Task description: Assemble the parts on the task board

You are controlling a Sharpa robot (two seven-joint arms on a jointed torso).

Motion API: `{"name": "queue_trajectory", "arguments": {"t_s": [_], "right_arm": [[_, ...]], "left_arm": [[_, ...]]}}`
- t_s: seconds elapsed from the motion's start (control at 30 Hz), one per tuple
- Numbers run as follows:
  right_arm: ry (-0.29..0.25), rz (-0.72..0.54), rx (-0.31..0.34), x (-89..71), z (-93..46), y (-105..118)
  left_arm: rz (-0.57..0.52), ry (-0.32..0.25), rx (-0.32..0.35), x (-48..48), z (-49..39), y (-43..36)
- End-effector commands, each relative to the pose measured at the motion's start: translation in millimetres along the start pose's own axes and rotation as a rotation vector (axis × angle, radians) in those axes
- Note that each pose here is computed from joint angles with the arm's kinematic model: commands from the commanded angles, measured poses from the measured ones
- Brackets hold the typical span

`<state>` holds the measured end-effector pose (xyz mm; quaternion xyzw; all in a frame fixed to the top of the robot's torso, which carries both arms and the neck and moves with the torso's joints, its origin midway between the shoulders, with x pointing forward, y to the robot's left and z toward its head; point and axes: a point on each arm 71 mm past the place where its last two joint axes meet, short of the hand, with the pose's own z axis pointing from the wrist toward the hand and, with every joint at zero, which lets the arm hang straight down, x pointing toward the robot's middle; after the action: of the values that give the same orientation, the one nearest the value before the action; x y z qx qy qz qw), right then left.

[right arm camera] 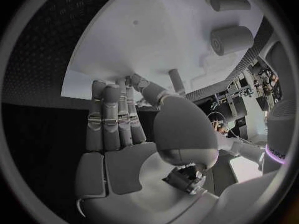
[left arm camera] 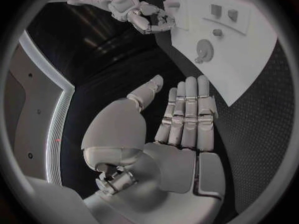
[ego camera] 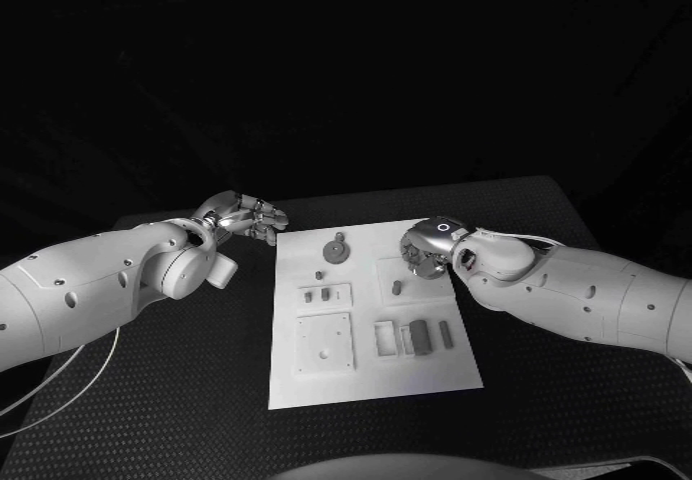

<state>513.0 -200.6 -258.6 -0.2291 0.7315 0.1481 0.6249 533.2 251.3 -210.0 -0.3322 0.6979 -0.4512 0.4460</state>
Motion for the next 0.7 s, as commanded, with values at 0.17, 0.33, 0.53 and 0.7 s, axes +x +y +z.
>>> {"name": "queue_trajectory", "arguments": {"t_s": [0.17,0.33,0.53,0.7], "right_arm": [[0.110,-0.032,0.014,29.1,-6.7,1.1],[0.081,-0.006,0.011,26.8,-7.3,1.6],[0.064,0.022,0.006,25.3,-9.4,2.2],[0.052,0.029,0.006,23.7,-9.9,2.0]], "left_arm": [[-0.007,0.001,0.000,0.2,0.4,-1.0],[-0.007,0.000,0.000,0.5,1.1,-1.1],[-0.006,-0.007,-0.003,-1.8,1.0,-0.1],[-0.005,-0.010,-0.003,-2.8,1.2,0.3]]}}
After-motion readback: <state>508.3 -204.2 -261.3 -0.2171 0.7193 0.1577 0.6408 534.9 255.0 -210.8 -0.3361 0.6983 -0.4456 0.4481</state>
